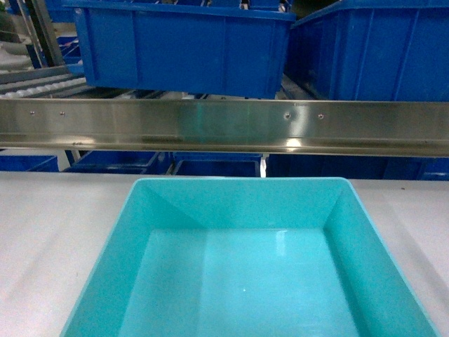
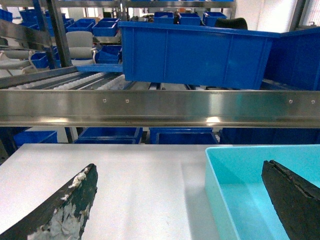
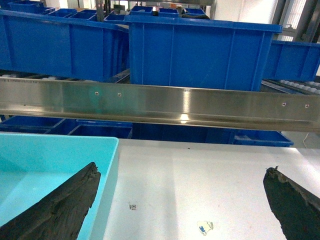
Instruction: Organize blue bins on left shelf correctly
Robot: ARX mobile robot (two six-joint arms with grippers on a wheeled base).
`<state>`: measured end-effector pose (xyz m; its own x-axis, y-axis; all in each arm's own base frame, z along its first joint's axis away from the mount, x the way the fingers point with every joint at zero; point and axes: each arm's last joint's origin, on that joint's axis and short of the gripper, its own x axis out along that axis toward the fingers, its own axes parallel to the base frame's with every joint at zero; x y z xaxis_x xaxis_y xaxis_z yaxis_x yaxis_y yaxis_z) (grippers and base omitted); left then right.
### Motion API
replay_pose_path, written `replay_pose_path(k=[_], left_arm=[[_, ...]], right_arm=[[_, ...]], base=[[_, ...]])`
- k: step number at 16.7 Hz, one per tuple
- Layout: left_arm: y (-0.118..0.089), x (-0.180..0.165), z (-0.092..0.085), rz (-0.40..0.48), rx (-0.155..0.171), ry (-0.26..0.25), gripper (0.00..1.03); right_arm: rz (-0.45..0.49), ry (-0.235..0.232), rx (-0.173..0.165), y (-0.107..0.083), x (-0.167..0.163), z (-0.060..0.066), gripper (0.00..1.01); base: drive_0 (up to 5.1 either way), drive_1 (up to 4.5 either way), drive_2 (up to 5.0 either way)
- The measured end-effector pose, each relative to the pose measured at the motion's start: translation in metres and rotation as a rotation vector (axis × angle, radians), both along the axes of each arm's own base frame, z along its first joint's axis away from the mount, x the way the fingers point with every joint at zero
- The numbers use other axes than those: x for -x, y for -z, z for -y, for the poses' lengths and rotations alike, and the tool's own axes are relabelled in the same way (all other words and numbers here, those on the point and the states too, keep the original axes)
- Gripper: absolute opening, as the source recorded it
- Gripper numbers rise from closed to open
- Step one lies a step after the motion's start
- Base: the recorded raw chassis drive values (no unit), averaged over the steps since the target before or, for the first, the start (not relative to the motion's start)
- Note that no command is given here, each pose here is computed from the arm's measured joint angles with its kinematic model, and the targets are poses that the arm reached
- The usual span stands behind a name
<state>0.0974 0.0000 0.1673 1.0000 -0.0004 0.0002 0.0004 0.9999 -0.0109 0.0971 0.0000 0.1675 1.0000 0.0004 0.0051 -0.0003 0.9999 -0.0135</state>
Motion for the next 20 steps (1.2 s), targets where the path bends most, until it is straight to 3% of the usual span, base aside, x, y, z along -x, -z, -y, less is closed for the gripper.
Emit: replay_pose_path(k=[6,7,9,11,13,20], left_arm=[[0.0,0.0,0.0,0.0,0.0,0.0,0.98],[-0.001,-0.005,-0.006,-0.013,0.015,0.026,0.98],[-0.009,-0.028,-0.017,-0.138,0.057,0.058,0.98],[-0.017,-0.059,-0.018,-0.227,0.081,0.154,0.98],[-0.007,-0.087,-0.014,-0.398,0.083,0.218,0.98],[0.003,-0.107,-0.004,-0.516,0.072,0.263,0.98]], right_arm=[[0.0,0.0,0.0,0.0,0.0,0.0,0.98],[-0.021,0.005,-0.002,0.0,-0.004,-0.012,0.98],[-0.069,-0.025,-0.02,-0.009,-0.016,-0.033,0.98],[-0.112,0.021,-0.043,-0.016,-0.034,-0.047,0.98],[-0.153,0.032,-0.025,-0.017,-0.055,-0.062,0.98],[-0.213,0.043,-0.011,-0.013,-0.076,-0.071,0.98]], base=[[0.0,0.0,0.0],[0.0,0.0,0.0],[0.0,0.0,0.0],[0.0,0.0,0.0],[0.0,0.0,0.0],[0.0,0.0,0.0]])
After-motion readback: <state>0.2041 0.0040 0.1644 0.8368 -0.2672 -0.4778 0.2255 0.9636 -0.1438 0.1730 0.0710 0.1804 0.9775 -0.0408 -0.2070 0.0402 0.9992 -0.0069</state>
